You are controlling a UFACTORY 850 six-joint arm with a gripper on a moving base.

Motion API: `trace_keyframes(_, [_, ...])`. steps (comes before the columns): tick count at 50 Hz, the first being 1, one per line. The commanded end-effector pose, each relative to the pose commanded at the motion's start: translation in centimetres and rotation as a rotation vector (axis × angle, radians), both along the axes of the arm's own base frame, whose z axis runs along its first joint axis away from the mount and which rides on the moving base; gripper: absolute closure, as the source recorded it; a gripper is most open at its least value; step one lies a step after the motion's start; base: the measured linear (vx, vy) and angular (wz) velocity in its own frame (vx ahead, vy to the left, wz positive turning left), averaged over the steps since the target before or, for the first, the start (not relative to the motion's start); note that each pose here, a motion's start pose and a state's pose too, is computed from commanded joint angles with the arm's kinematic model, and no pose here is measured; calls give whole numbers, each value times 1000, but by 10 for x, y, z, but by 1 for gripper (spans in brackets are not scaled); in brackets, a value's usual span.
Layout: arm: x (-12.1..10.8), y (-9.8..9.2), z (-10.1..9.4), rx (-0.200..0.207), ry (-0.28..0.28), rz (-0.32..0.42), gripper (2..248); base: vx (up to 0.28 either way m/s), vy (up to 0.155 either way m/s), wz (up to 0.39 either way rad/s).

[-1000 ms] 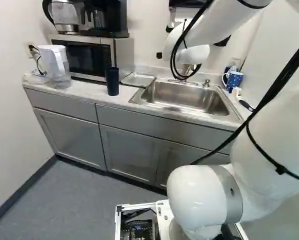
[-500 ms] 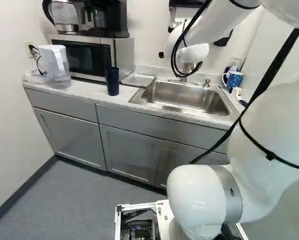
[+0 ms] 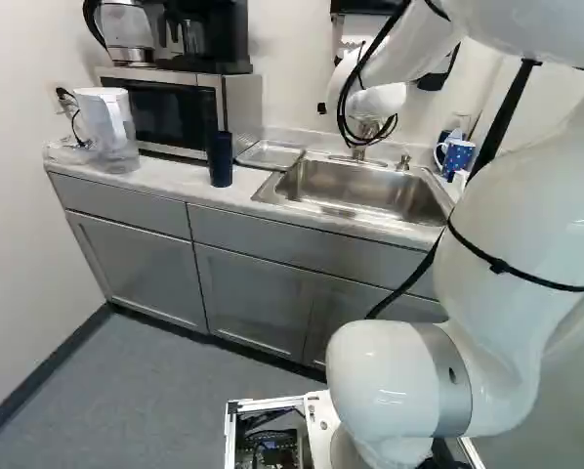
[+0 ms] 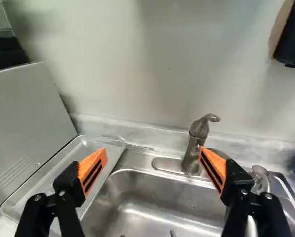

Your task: Rinse the cup and place it in the tray

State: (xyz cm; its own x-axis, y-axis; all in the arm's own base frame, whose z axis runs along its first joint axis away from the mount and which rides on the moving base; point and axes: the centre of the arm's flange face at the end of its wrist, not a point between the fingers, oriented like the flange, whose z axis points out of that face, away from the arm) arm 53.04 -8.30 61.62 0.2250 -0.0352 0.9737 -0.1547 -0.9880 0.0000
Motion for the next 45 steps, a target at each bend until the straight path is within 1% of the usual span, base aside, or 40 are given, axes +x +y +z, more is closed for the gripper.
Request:
trace_keyframes(28, [54,-28,-2,-1,-6,-33,3,0,0,0])
trace_keyframes(39, [69,-36,-3,-2,-10,-41,3,0,0,0])
trace_keyframes(45, [73,-38,-3,-2,-11,-43,3,0,0,0])
